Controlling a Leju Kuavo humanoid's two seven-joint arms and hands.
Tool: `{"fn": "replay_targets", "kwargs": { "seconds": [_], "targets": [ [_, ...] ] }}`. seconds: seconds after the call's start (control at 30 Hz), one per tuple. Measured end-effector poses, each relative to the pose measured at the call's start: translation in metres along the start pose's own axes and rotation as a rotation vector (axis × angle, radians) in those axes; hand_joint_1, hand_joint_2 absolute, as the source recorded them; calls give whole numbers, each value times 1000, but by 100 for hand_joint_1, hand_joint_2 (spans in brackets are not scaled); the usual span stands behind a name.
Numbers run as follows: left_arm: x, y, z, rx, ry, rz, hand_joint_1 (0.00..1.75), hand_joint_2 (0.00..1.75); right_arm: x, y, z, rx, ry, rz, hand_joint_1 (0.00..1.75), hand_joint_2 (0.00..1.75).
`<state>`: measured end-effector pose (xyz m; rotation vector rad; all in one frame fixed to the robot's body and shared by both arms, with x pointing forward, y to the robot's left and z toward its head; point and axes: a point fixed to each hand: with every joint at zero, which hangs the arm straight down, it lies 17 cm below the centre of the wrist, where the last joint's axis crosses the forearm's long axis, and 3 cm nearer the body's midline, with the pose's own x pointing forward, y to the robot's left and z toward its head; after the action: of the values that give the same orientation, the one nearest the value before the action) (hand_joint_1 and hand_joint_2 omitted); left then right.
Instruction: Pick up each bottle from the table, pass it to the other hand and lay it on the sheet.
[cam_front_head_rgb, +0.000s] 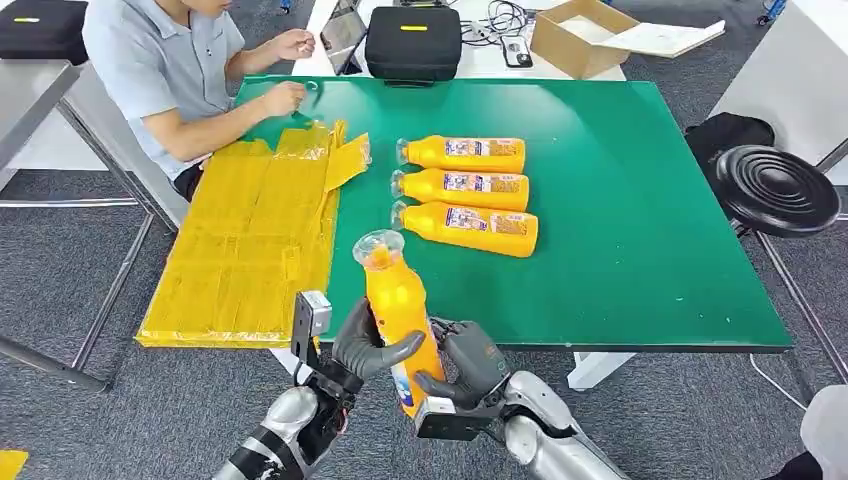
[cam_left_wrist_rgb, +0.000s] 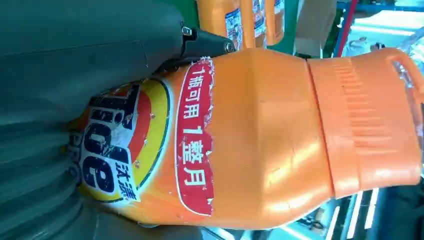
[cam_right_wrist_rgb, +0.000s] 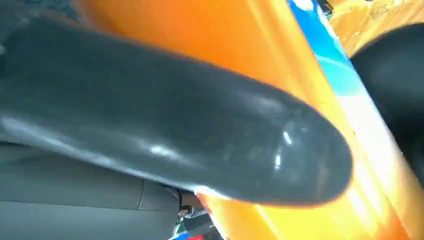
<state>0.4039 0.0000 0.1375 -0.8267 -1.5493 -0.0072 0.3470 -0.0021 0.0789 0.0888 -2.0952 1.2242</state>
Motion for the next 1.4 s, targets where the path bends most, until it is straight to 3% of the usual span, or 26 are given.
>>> {"fn": "replay_targets", "kwargs": {
  "seconds": [0.17, 0.47, 0.63, 0.73, 1.03, 1.2, 1.4],
  "targets": [
    [11, 22, -6, 107, -37, -123, 175, 175, 1, -1, -5, -20, 8, 7, 0, 0],
    [23, 30, -8, 134, -69, -177, 175, 175, 3, -2, -9, -41, 14, 2, 0, 0],
    [60, 53, -6, 249, -193, -501, 175, 175, 3, -5, -8, -53, 12, 93, 0, 0],
    [91, 70, -3, 307, -258, -646, 175, 175, -7, -13, -1, -102, 73, 160, 0, 0],
    [168, 98, 14, 502, -436, -1403, 175, 175, -37, -96, 10, -372, 238, 420, 0, 0],
    [183, 122, 7, 550, -402, -1493, 175, 175, -49, -133, 24, -512, 316, 397, 0, 0],
    [174, 174, -32, 526, -218, -1737, 175, 175, -55, -146, 25, -614, 356, 288, 0, 0]
  ]
}}
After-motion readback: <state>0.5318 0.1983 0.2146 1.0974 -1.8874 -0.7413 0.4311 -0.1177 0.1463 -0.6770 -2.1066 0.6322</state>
